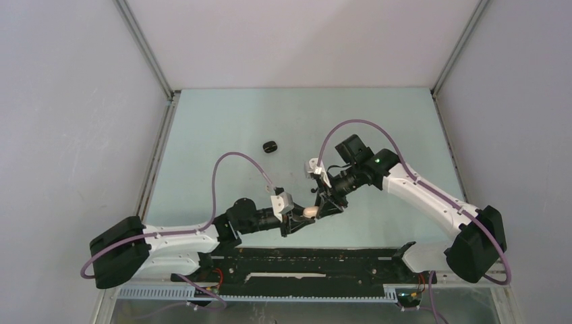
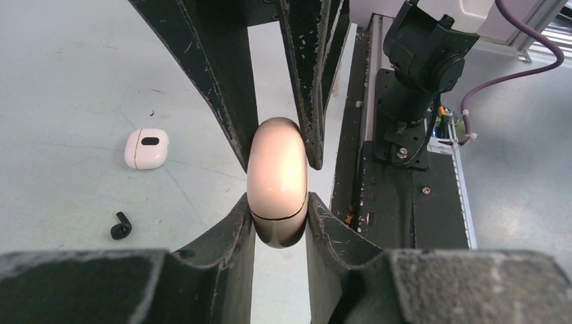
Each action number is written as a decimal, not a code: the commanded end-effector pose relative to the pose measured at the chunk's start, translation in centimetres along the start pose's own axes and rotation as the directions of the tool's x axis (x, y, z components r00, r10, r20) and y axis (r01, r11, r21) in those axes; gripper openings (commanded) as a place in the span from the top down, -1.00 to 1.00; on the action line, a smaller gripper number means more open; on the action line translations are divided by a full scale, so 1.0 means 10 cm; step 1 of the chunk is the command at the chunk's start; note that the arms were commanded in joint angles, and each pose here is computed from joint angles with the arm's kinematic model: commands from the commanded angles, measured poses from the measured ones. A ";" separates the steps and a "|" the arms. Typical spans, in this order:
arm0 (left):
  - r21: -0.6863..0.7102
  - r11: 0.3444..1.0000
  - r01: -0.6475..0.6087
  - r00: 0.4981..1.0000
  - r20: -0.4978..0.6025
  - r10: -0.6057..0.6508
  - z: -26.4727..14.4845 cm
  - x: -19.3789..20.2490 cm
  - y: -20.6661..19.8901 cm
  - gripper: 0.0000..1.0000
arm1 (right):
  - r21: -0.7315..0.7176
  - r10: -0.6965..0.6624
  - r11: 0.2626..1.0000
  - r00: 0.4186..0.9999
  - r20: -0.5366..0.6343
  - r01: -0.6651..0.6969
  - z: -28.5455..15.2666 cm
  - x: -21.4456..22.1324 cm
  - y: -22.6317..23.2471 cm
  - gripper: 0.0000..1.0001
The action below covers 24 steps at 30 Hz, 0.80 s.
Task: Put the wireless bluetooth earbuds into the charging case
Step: Open the charging case.
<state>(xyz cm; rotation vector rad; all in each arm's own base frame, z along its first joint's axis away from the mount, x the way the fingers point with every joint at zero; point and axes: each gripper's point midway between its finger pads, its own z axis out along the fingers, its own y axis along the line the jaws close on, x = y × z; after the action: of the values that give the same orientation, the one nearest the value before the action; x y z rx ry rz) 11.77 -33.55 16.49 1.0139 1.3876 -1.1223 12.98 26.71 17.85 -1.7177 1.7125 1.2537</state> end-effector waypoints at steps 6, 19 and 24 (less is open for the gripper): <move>0.091 0.991 -0.100 0.988 0.130 0.088 0.08 -0.26 -0.15 0.99 | 0.013 0.099 0.995 0.986 0.137 -0.102 -0.15 -0.21 -0.19 0.08; 0.096 0.992 -0.081 0.988 0.136 0.068 0.09 -0.20 -0.16 0.99 | -0.041 0.174 0.985 0.963 0.206 -0.169 -0.29 -0.35 -0.21 0.01; 0.091 0.993 -0.078 0.987 0.145 0.064 0.09 -0.21 -0.15 1.00 | -0.040 0.186 0.982 0.957 0.222 -0.182 -0.34 -0.36 -0.23 0.00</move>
<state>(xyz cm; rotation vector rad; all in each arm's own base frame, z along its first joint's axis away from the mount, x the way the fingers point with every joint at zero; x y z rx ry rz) 11.25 -34.66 17.41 1.0360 1.2597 -1.1661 15.80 26.02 19.67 -1.3999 1.8483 1.4789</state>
